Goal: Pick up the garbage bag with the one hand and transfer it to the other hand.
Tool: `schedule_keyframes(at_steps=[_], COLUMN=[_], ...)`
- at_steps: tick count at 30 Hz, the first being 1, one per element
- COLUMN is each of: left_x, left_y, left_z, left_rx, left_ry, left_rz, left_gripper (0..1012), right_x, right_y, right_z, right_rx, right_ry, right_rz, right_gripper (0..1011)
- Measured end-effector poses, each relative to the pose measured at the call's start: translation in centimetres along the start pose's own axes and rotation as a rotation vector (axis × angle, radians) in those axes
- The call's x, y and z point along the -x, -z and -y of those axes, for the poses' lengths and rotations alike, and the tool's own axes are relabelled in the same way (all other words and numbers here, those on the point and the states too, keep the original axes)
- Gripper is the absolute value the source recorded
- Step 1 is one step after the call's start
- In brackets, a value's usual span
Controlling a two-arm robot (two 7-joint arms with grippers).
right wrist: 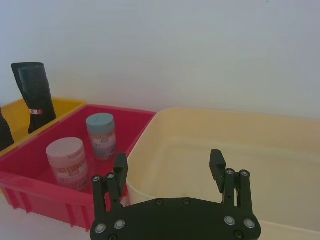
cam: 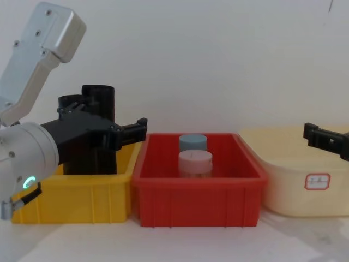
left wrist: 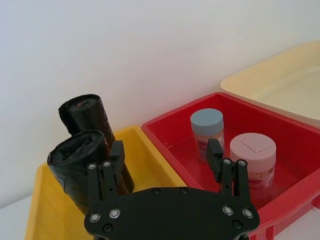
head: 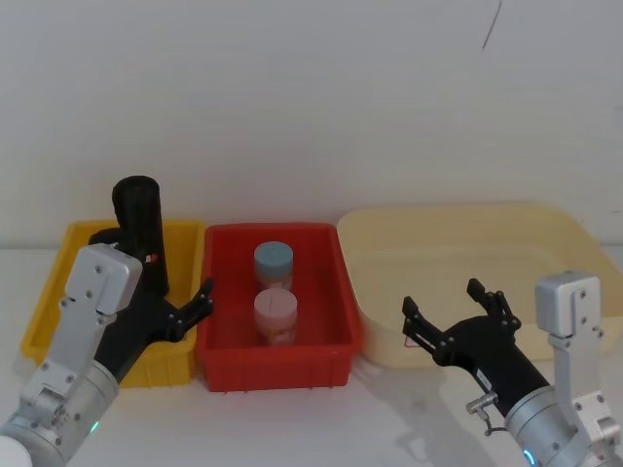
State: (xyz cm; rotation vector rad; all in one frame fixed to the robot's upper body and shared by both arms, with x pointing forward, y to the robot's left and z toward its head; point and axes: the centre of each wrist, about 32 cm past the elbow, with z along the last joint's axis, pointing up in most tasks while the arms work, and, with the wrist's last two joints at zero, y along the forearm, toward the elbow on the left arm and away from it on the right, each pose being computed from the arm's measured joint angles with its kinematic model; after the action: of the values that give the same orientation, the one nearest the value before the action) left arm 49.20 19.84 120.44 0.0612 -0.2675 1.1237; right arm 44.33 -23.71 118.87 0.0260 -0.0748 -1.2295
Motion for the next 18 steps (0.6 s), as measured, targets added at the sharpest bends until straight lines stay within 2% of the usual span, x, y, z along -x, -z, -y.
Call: schedule_keyframes(at_steps=[18], left_x=[0.15], left_y=[0.10], left_z=[0.19], left_rx=[0.003], left_ry=[0.004], left_rz=[-0.001], left_gripper=[1001], right_x=[0.00], right_y=[0.00], right_z=[0.00], right_rx=[0.000], right_ry=[0.000], right_rz=[0.000], right_gripper=[1001])
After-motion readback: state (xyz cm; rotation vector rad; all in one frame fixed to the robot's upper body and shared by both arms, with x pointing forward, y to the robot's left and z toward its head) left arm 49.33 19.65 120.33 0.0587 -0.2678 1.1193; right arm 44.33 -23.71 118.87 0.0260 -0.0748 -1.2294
